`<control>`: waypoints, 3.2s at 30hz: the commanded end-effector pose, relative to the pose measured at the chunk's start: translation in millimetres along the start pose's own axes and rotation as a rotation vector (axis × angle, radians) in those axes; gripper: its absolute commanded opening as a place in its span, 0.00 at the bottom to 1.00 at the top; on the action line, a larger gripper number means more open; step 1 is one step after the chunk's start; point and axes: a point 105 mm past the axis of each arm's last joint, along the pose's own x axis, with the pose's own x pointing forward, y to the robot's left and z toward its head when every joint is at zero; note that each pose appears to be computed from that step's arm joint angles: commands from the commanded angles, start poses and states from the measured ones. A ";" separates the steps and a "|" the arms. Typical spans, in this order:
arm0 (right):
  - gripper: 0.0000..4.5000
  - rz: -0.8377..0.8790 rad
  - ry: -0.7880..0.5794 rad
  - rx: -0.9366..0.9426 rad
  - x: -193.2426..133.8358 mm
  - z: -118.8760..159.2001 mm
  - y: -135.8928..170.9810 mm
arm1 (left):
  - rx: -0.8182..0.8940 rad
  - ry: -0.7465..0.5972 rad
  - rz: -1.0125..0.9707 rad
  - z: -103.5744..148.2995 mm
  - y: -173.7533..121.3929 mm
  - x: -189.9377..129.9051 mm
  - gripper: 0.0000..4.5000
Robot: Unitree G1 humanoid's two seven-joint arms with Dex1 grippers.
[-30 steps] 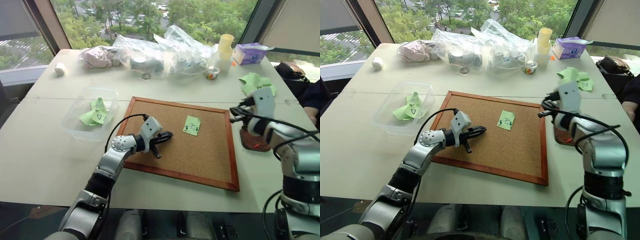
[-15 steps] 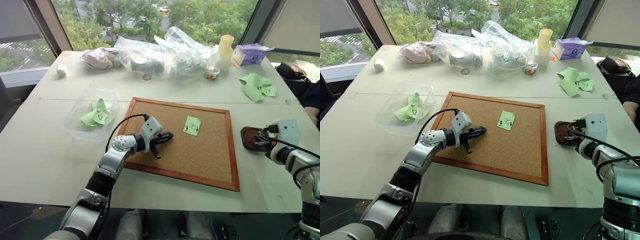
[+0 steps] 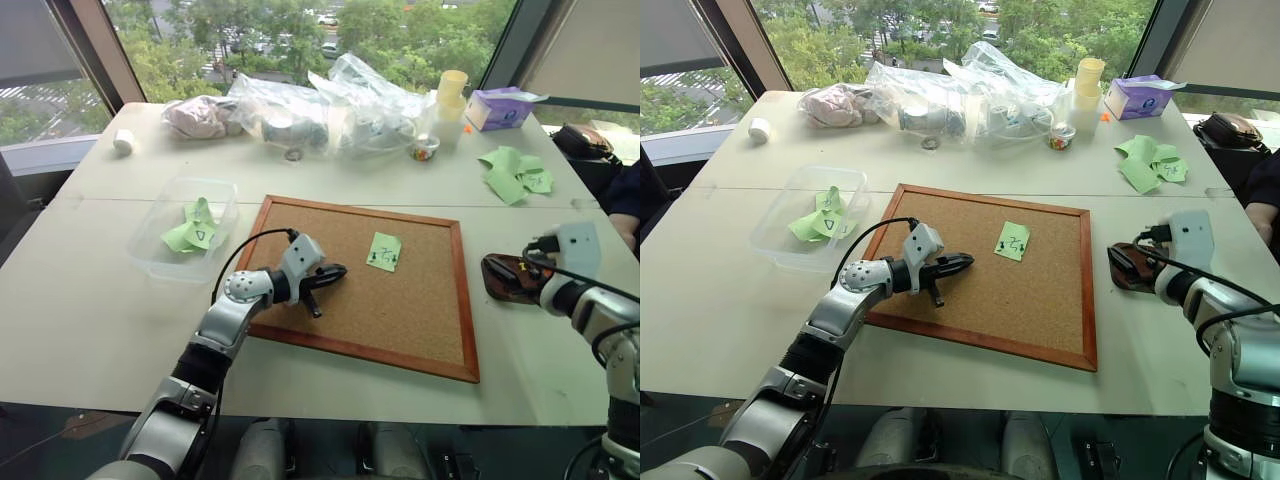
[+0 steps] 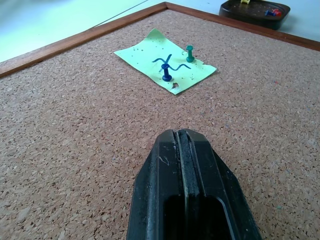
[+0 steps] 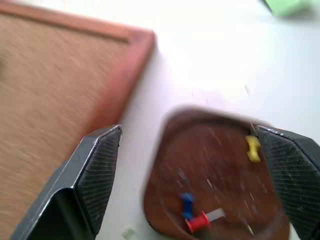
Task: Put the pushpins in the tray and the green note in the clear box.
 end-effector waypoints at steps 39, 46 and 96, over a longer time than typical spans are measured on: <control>0.02 0.468 0.040 -0.257 65.3 -8.2 130.0 | -0.046 0.073 0.052 -19.4 -1.0 -12.2 0.00; 0.02 0.437 -0.013 -0.231 57.0 11.4 121.1 | -0.047 0.076 0.052 -19.9 -0.7 -12.0 0.00; 0.14 -0.099 0.105 -0.003 9.5 -37.2 -22.0 | -0.030 0.088 0.033 -23.9 2.0 -5.0 0.00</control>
